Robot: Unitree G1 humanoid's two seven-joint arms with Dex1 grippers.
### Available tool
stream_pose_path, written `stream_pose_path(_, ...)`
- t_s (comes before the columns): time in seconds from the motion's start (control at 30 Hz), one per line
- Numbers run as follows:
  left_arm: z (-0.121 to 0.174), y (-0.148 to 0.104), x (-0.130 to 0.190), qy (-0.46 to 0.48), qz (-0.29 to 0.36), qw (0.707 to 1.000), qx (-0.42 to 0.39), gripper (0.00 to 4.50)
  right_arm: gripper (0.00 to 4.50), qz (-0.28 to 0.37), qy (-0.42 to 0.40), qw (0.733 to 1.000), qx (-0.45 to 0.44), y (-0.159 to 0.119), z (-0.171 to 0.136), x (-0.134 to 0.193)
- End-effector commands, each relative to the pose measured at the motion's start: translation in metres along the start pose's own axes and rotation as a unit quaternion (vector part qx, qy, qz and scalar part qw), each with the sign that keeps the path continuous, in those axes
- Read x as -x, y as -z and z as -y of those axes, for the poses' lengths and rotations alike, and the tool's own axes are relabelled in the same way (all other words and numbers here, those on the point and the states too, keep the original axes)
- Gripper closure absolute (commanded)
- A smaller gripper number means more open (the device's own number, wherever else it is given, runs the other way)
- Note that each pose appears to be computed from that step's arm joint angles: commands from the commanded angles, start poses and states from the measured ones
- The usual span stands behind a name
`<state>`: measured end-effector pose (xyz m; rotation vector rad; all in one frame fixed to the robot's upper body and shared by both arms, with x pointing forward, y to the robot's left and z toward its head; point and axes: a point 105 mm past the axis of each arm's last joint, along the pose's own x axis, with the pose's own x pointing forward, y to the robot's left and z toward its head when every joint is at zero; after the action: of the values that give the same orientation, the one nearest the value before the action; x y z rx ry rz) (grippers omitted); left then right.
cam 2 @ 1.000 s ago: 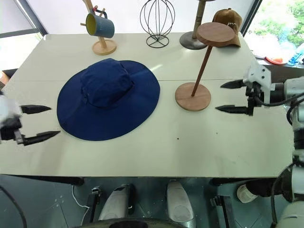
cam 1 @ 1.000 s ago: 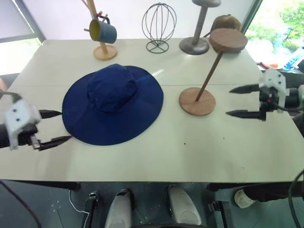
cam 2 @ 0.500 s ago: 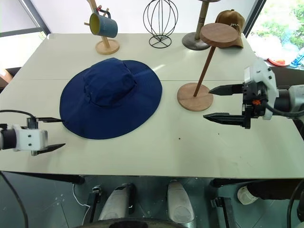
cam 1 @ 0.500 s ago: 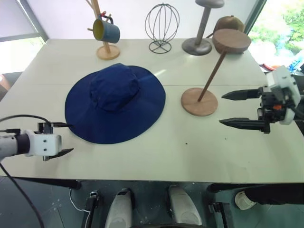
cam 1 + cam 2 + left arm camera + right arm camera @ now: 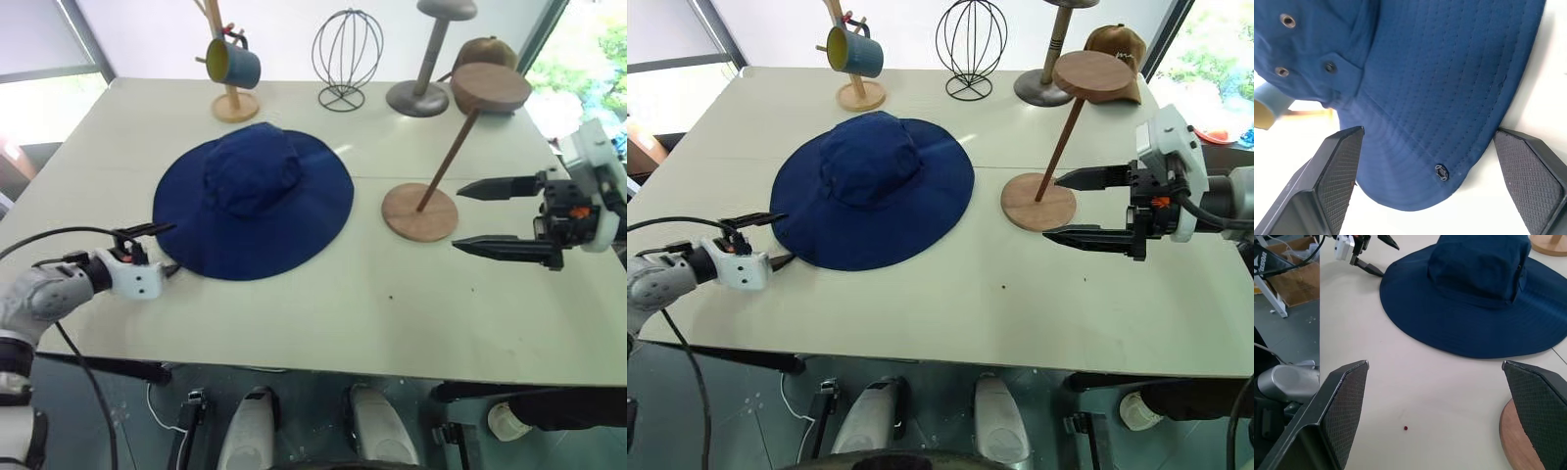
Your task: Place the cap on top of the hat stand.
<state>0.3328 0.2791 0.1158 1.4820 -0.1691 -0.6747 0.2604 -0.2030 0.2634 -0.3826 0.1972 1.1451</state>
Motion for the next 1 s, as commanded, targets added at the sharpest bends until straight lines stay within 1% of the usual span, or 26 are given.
stream_pose_path(0.03, 0.002, 0.001, -0.012, -0.029, -0.005, 0.999, -0.015, 0.16, 0.0, 0.003, 0.015, 0.999, 0.032, -0.012, 0.001, 0.007)
stream_pose_path(0.1, 0.002, -0.001, -0.017, -0.032, 0.002, 0.999, -0.021, 0.16, 0.0, 0.001, 0.018, 0.999, 0.034, -0.012, 0.002, 0.007)
stream_pose_path(0.17, 0.008, -0.004, -0.016, -0.015, 0.014, 0.999, -0.032, 0.16, 0.0, 0.0, 0.021, 0.999, 0.036, -0.011, 0.002, 0.008)
stream_pose_path(0.27, 0.015, -0.002, -0.005, 0.016, 0.021, 0.998, -0.059, 0.16, 0.0, 0.001, 0.024, 0.999, 0.035, -0.009, 0.001, 0.009)
stream_pose_path(0.37, 0.01, 0.009, 0.002, 0.013, 0.002, 0.998, -0.06, 0.16, 0.0, 0.004, 0.027, 0.999, 0.033, -0.007, 0.0, 0.008)
stream_pose_path(0.47, 0.005, 0.01, 0.0, 0.011, 0.002, 0.998, -0.066, 0.16, 0.0, 0.006, 0.029, 0.999, 0.032, -0.006, 0.0, 0.007)
stream_pose_path(0.67, -0.011, 0.006, -0.027, -0.032, -0.005, 0.998, -0.054, 0.16, 0.0, 0.011, 0.03, 0.999, 0.033, -0.006, -0.001, 0.005)
stream_pose_path(0.77, -0.019, 0.009, -0.037, -0.063, -0.021, 0.997, -0.037, 0.16, 0.0, 0.011, 0.032, 0.999, 0.035, -0.007, -0.001, 0.005)
stream_pose_path(1.0, -0.037, 0.021, -0.043, -0.127, -0.066, 0.99, -0.017, 0.16, 0.0, 0.011, 0.038, 0.999, 0.037, -0.007, -0.003, 0.006)
